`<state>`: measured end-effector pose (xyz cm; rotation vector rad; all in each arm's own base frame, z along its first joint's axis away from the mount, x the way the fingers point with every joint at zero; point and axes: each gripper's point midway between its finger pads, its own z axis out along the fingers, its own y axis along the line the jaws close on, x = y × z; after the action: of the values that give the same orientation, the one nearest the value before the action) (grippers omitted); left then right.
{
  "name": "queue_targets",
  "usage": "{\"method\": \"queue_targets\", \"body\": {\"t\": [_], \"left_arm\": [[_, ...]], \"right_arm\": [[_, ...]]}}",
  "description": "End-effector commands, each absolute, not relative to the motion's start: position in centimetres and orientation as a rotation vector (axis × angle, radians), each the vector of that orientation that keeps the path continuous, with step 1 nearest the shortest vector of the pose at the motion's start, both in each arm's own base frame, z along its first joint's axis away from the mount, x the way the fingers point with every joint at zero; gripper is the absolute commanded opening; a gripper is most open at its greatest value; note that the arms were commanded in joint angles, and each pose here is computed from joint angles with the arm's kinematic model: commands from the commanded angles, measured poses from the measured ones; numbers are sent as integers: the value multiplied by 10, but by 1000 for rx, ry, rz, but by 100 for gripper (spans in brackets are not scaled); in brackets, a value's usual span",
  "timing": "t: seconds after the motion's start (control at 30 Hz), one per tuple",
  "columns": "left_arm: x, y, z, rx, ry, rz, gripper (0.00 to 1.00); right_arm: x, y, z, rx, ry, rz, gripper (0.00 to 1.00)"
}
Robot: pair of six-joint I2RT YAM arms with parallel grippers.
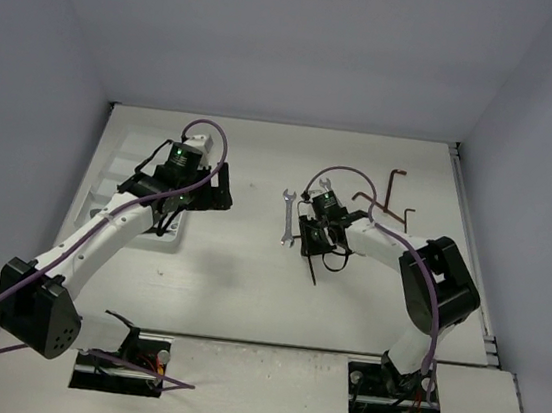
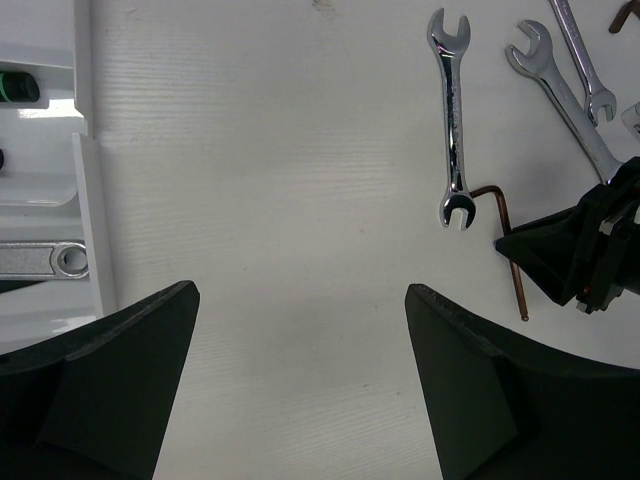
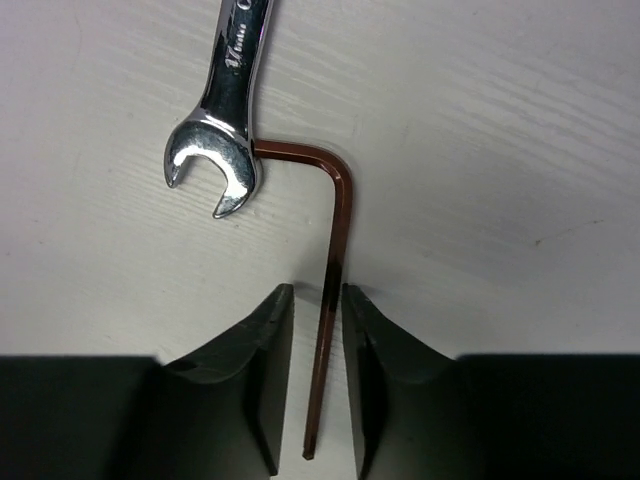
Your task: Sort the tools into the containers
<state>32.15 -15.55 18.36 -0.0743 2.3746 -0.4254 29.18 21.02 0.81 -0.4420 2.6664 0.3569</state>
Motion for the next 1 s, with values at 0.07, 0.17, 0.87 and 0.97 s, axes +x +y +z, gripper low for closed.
{"method": "queue_targets", "body": {"t": [0.07,0.17,0.87,0.97], "left_arm": [[336,-164,222,-48,2259,-472,82],[334,-163,221,-46,2259,-469,82],[331,-240,238,-54,2189,-848,82],[336,-258,246,-51,2145,-928,82]], "right_arm": [[253,189,-27,-409,2840,142,32],[248,189,-33,-419,2855,85,29],[312,232,122,-453,2395,280,0],[312,243,137,-466,2350,363,0]]}}
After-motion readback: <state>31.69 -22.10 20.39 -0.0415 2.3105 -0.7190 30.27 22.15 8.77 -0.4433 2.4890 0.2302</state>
